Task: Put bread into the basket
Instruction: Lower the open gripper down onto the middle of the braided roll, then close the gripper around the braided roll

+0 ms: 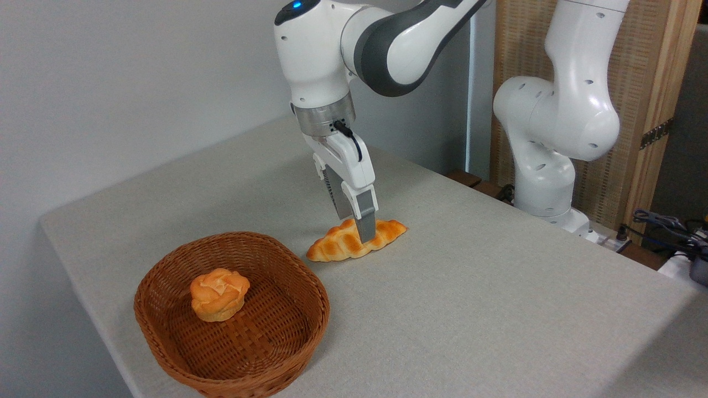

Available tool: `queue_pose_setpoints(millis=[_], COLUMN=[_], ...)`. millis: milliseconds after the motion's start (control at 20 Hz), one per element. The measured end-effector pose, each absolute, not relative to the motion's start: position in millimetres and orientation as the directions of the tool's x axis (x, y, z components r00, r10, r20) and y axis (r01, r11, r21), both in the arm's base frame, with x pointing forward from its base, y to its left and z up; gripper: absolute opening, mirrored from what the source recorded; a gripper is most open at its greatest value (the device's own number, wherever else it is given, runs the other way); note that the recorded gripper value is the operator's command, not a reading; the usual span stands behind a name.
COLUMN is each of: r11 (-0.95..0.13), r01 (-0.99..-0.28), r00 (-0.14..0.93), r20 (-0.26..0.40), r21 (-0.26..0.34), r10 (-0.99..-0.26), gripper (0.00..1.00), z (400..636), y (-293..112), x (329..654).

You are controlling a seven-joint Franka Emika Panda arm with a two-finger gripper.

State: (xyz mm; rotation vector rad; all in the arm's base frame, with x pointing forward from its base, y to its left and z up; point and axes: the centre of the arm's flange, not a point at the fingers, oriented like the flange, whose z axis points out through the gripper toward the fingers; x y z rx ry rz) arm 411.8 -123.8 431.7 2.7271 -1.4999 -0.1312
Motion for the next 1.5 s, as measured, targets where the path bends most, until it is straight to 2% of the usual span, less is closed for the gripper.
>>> queue_pose_setpoints(millis=[250, 300, 400, 550, 750, 1500], r11=[-0.536, -0.536, -0.535, -0.525, -0.504, -0.497], r01=[-0.842, -0.843, -0.843, -0.849, -0.862, -0.865], r00=[0.534, 0.533, 0.533, 0.523, 0.501, 0.495], r20=[-0.051, -0.052, -0.049, -0.048, -0.051, -0.051], r21=[0.055, 0.056, 0.054, 0.055, 0.061, 0.062], r10=[-0.844, -0.844, -0.845, -0.851, -0.864, -0.867], gripper=[0.98, 0.82, 0.65, 0.54, 0.51, 0.52], z=[414.8, 412.6, 410.3, 409.6, 406.6, 405.9], y=[-123.7, -124.0, -124.9, -125.6, -125.7, -128.9], x=[412.9, 413.5, 415.0, 415.2, 415.6, 417.6])
